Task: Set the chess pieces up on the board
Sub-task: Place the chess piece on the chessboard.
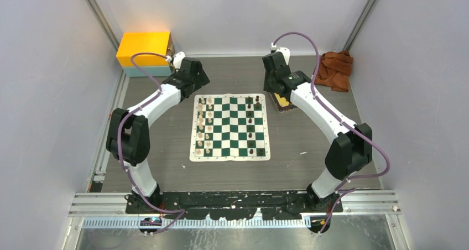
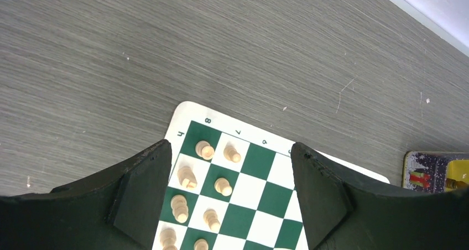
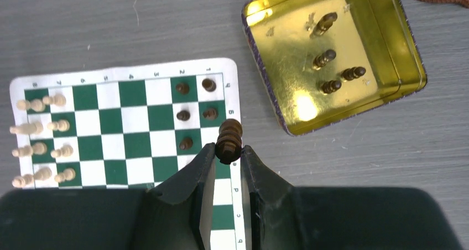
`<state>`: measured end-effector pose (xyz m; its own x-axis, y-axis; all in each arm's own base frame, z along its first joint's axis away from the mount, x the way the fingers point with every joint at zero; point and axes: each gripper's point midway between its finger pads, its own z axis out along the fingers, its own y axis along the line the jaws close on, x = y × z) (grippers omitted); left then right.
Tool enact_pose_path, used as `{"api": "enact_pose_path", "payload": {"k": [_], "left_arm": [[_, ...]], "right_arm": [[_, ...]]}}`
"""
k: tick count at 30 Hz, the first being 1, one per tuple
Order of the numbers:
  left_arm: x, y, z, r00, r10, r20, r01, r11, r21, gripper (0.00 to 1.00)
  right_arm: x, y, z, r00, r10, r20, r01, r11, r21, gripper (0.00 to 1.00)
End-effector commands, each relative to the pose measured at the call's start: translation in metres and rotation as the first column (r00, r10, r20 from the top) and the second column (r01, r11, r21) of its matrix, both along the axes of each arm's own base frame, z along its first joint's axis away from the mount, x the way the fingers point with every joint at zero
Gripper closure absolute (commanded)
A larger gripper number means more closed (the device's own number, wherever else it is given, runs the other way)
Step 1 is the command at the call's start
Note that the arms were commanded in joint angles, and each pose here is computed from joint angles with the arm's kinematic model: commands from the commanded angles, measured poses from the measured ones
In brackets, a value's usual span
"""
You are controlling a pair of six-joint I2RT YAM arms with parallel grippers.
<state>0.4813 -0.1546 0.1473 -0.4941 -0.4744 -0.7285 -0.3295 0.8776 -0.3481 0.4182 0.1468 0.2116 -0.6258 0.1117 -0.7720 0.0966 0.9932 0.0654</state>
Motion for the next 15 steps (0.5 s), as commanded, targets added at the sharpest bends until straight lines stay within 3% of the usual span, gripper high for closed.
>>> {"api": "enact_pose_path", "payload": {"k": [1,15], "left_arm": [[0.001,0.003,0.04,0.993,0.027,0.114,-0.023,0.999,-0.038,0.21],[-0.004,0.005,0.034,0.994,0.017,0.104,-0.014,1.0,-0.028,0.2]], "right_arm": [[-0.031,0.007,0.013,0.999,0.034,0.009,-0.034,0.999,-0.024,0.99],[-0.1,0.026,-0.027,0.993,0.096,-0.074,-0.097,0.995,-0.019,0.99]]}}
